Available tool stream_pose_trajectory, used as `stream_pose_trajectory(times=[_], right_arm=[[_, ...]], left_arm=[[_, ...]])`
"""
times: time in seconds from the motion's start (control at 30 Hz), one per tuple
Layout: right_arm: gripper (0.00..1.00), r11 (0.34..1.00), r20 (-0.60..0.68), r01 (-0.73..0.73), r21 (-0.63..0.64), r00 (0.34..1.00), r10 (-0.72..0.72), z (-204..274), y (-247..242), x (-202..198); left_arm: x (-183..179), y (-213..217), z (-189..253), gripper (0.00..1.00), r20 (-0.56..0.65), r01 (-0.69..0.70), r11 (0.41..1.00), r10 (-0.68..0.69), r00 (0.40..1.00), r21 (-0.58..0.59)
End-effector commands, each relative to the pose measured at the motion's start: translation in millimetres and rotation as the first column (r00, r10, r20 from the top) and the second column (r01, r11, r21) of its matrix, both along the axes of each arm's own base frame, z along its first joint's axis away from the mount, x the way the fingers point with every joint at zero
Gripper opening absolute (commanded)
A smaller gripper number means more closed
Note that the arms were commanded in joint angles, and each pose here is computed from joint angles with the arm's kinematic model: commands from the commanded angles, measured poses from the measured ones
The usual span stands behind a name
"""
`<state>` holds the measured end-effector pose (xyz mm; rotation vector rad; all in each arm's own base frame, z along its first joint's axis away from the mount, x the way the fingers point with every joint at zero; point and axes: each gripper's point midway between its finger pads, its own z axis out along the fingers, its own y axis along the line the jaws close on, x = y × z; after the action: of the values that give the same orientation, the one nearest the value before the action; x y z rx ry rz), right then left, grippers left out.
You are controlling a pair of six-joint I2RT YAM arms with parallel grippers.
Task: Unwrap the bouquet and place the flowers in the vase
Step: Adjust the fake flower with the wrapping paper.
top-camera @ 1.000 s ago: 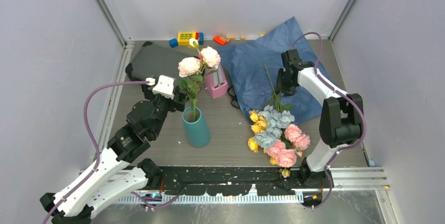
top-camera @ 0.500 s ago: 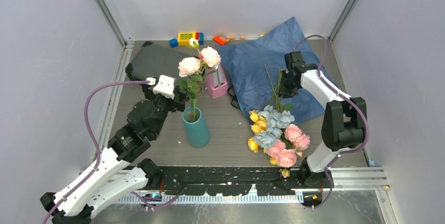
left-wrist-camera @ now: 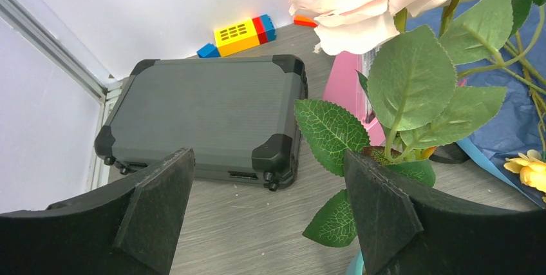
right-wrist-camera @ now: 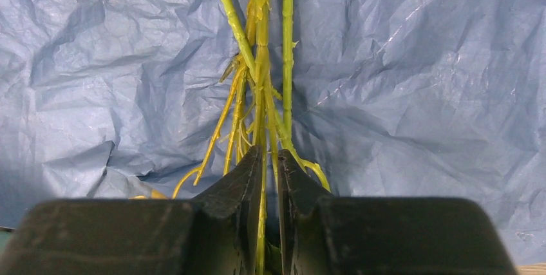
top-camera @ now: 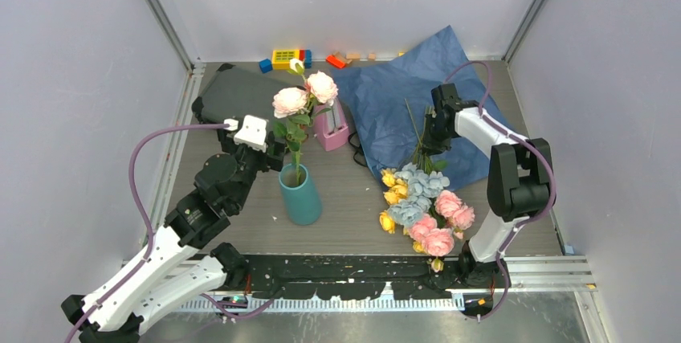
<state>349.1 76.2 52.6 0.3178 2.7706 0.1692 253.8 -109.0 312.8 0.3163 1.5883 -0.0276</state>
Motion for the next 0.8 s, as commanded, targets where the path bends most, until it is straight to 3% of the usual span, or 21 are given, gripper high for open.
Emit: stream_pose_trajectory(times=[0.0,0.57,0.7,0.77], right_arm=[[0.18,1.000,0.013,0.006,-0.014,1.000,-0.006,-5.7,-2.4,5.1],[0.18,0.996,-0.011,0.021,-0.086,1.000,-0.022,-22.4,-14.6,1.6],[0.01,0.995,0.011,0.030,-0.092,1.000,-0.030,-21.5,-13.5,5.0],[0.00,0.995,0.052,0.041,-0.089,0.998,-0.036,-8.7,-13.6,9.2]], left_arm=[[-3.1,3.7,22.0,0.88,0.042,-0.004,0.998,0.007,0.999,-0.063],[-6.3,8.1,21.7,0.88,0.044,-0.013,0.997,0.016,0.999,-0.077],[-7.1,8.5,24.6,0.88,0.048,-0.011,0.997,0.015,0.999,-0.082],[-8.3,10.0,27.0,0.88,0.052,-0.012,0.996,0.017,0.999,-0.084]])
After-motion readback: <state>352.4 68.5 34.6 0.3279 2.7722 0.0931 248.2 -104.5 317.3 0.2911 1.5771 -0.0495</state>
